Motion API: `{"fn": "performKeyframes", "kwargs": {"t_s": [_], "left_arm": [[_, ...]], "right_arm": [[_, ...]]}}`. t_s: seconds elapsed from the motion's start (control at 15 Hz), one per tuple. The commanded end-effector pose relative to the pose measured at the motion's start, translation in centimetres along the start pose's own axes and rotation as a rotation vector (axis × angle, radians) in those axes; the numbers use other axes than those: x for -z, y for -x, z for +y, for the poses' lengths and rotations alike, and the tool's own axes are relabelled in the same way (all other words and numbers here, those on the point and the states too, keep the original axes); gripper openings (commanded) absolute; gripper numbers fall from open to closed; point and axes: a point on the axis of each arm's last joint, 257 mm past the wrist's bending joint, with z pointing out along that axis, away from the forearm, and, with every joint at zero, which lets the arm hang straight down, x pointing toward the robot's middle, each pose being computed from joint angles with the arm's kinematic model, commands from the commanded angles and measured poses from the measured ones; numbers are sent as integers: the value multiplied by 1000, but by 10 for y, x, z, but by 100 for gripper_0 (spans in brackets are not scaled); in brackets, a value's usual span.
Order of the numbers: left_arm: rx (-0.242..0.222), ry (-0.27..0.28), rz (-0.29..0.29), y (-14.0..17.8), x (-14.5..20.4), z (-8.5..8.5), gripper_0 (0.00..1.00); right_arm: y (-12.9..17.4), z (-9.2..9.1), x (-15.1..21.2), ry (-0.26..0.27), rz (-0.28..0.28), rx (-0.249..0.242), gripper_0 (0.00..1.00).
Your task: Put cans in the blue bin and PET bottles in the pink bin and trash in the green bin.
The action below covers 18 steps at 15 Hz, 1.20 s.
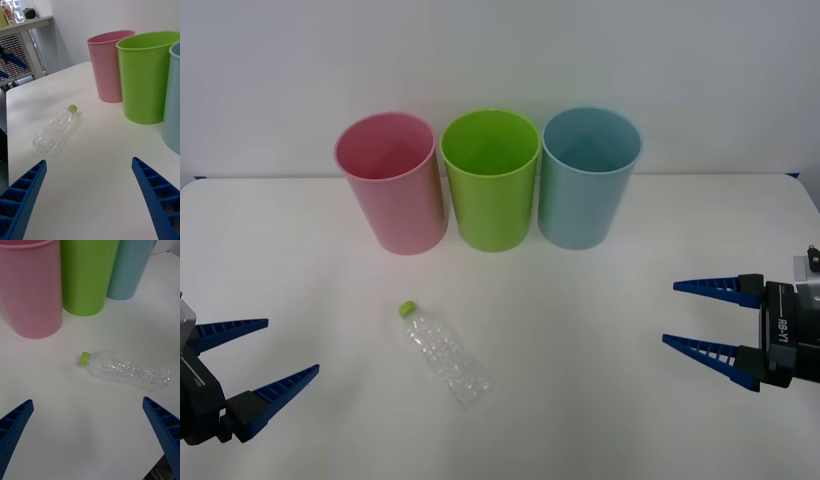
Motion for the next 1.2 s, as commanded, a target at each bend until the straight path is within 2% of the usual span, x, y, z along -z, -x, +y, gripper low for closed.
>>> {"fn": "performKeyframes", "kwargs": {"t_s": [0.07, 1.2], "left_arm": [[0, 0, 0, 0, 0, 0, 100], [0, 0, 0, 0, 0, 0, 100]], "right_arm": [[0, 0, 0, 0, 0, 0, 78], [0, 0, 0, 0, 0, 0, 77]]}}
